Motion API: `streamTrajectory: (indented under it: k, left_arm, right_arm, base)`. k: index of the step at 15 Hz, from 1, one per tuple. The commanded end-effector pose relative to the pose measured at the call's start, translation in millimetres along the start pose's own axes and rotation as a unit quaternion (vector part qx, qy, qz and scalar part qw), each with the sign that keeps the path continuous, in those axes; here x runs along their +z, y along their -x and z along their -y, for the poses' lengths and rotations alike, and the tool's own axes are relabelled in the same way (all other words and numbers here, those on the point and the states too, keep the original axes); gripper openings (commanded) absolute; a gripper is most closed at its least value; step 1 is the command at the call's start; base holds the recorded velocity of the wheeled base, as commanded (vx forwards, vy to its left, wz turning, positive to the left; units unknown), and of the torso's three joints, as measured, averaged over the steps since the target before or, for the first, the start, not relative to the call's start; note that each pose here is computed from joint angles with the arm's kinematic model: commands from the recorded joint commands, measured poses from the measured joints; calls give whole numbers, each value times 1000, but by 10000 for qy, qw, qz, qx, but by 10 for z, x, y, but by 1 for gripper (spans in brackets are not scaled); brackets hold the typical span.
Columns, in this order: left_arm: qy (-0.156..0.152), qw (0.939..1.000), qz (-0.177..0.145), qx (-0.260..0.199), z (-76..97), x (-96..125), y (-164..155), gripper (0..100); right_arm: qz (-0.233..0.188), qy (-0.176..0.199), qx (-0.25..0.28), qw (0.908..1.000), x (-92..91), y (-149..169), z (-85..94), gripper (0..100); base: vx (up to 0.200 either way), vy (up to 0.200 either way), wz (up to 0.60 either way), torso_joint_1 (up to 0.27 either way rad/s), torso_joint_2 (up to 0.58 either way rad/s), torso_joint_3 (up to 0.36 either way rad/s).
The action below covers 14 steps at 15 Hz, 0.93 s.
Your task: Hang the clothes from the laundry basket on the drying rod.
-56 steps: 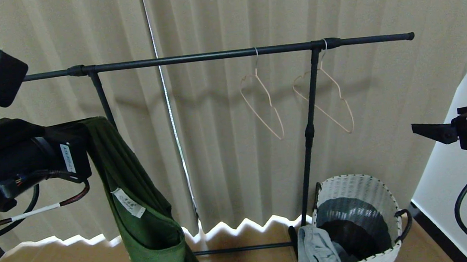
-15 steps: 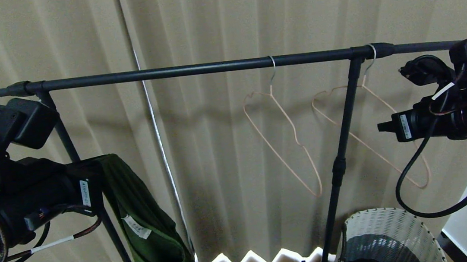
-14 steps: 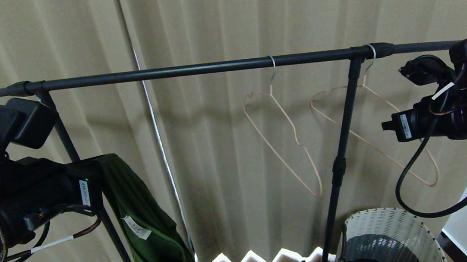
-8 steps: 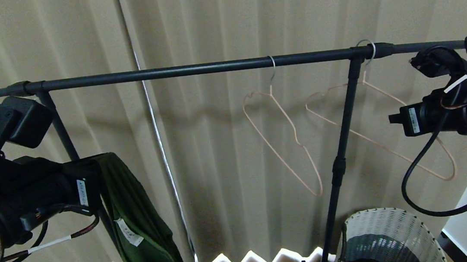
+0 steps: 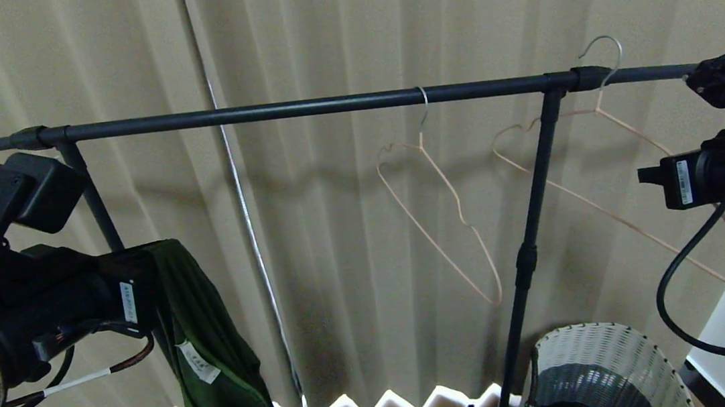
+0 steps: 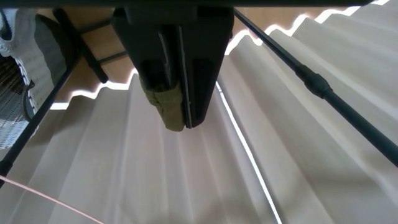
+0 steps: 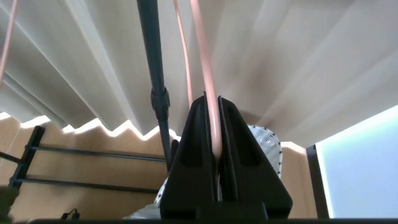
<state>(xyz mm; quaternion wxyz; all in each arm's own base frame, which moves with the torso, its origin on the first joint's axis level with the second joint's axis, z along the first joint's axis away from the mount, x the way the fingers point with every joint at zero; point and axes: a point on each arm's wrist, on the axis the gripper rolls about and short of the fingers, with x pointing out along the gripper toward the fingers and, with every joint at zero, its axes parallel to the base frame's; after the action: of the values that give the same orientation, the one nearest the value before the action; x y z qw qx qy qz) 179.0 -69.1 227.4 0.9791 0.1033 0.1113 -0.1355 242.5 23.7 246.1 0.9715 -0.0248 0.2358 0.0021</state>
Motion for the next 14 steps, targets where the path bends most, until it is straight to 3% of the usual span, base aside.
streamTrajectory:
  k: [1, 4, 14]
  left_arm:
    - [-10, 10000, -35, -2, 4, -24, -1, 0]
    - [-29, 10000, 54, 19, -1, -12, 19, 0]
    - [-15, 10000, 45, 26, -2, -37, 49, 0]
  right_arm:
    - [161, -15, 9, 9999, -58, 220, 21, 0]
    - [198, -18, -12, 9998, -164, 376, 44, 0]
    - [79, -33, -94, 9999, -263, 398, 82, 0]
  base:
    - [0, 0, 0, 0, 0, 0]
    - [0, 0, 0, 0, 0, 0]
    - [-200, 0, 0, 4, 1, 0]
